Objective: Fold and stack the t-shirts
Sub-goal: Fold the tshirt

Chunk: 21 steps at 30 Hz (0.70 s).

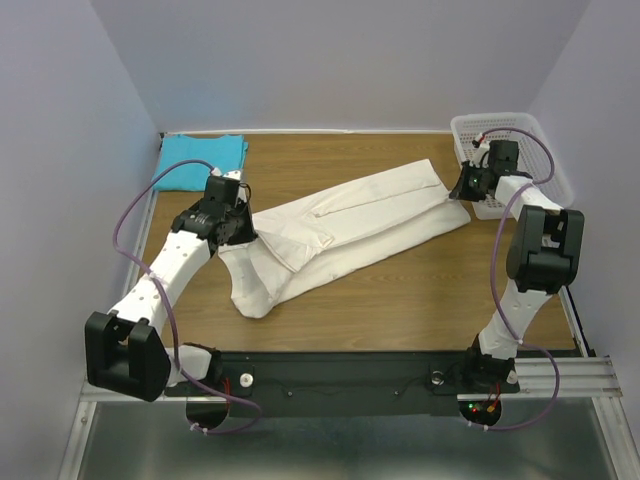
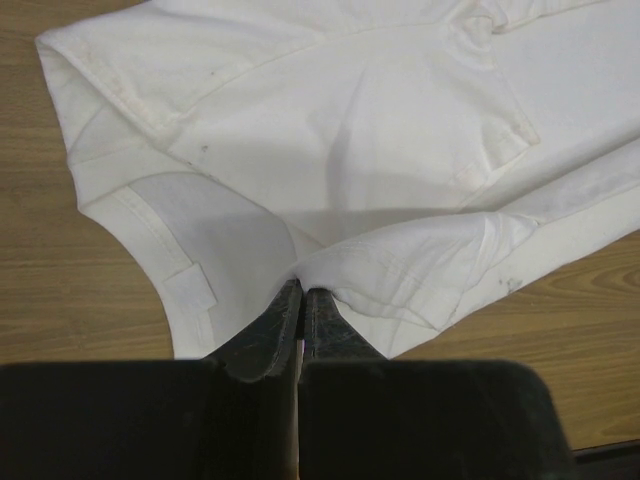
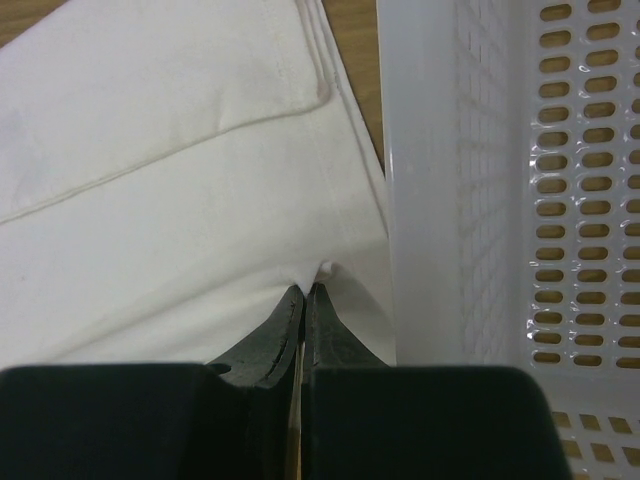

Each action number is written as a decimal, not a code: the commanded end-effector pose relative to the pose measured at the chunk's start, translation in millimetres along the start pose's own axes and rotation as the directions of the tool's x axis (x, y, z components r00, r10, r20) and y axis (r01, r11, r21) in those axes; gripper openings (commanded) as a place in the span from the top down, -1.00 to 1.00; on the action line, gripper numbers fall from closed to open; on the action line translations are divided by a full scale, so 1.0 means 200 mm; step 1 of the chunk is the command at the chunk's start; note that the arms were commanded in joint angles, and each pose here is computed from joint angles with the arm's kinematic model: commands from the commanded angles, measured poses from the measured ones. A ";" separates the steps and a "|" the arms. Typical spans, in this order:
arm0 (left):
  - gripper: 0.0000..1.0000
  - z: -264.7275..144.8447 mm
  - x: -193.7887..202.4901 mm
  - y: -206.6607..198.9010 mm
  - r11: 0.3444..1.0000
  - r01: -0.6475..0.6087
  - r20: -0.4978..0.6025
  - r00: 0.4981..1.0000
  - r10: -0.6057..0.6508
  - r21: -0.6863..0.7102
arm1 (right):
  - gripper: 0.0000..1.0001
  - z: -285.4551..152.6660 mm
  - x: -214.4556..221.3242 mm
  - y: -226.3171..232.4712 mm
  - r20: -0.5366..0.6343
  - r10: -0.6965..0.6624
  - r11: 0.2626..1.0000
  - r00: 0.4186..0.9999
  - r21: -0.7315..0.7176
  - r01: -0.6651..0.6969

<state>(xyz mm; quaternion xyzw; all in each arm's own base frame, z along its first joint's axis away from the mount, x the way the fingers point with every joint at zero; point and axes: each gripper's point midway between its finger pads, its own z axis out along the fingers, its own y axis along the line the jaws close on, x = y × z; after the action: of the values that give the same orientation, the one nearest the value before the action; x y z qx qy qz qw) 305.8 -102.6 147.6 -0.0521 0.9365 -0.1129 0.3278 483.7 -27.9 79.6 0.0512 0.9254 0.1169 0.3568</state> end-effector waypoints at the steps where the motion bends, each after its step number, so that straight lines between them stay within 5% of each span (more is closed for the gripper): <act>1: 1.00 -0.02 -0.16 -0.03 1.000 -0.016 0.085 0.996 0.014 0.015 | 0.99 -0.07 -0.16 -0.03 0.116 -0.051 0.997 0.992 0.060 0.044; 21: 1.00 0.04 -0.25 -0.04 0.999 -0.034 0.102 0.994 0.035 -0.006 | 0.99 -0.14 -0.13 -0.05 0.135 -0.088 0.992 0.987 0.102 0.074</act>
<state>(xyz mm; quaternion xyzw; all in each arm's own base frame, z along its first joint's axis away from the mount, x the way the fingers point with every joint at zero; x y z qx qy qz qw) 332.4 -106.7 150.1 -0.0421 0.9345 -0.1065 0.3371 474.8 -36.1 85.5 0.0436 0.9233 0.0815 0.3728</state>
